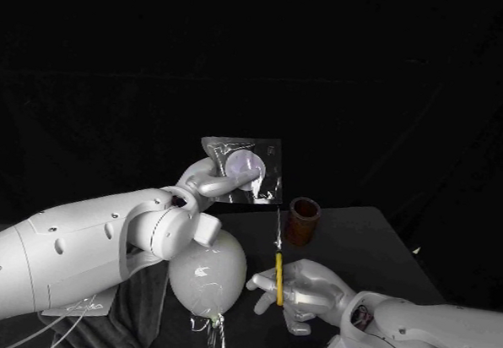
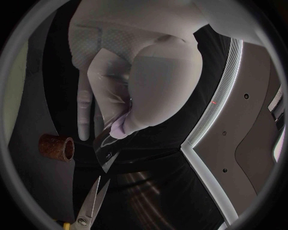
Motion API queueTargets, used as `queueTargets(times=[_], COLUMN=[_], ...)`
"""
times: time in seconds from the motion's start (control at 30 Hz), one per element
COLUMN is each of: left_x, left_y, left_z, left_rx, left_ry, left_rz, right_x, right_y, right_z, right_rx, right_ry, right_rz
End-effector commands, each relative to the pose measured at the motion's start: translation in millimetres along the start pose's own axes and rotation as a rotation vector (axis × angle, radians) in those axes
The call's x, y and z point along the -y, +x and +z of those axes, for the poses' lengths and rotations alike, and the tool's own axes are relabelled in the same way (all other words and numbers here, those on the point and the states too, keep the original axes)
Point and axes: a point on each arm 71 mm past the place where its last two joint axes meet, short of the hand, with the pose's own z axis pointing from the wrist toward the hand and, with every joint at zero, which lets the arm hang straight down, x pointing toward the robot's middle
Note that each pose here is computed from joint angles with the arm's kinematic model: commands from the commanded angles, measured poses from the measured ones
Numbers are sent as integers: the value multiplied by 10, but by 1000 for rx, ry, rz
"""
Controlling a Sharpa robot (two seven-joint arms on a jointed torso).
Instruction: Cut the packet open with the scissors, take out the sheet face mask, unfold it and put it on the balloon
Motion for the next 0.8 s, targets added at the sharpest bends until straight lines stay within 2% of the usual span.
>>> queueTargets(times=[0.03, 0.8], left_x=[19, 18], left_y=[46, 107], left_z=[7, -11], left_rx=[-28, -70], left_ry=[11, 1], left_rz=[-3, -20], right_x=[-16, -8], right_y=[26, 13], right_z=[9, 22], right_rx=[-27, -25], right_ry=[-21, -15], right_rz=[-13, -32])
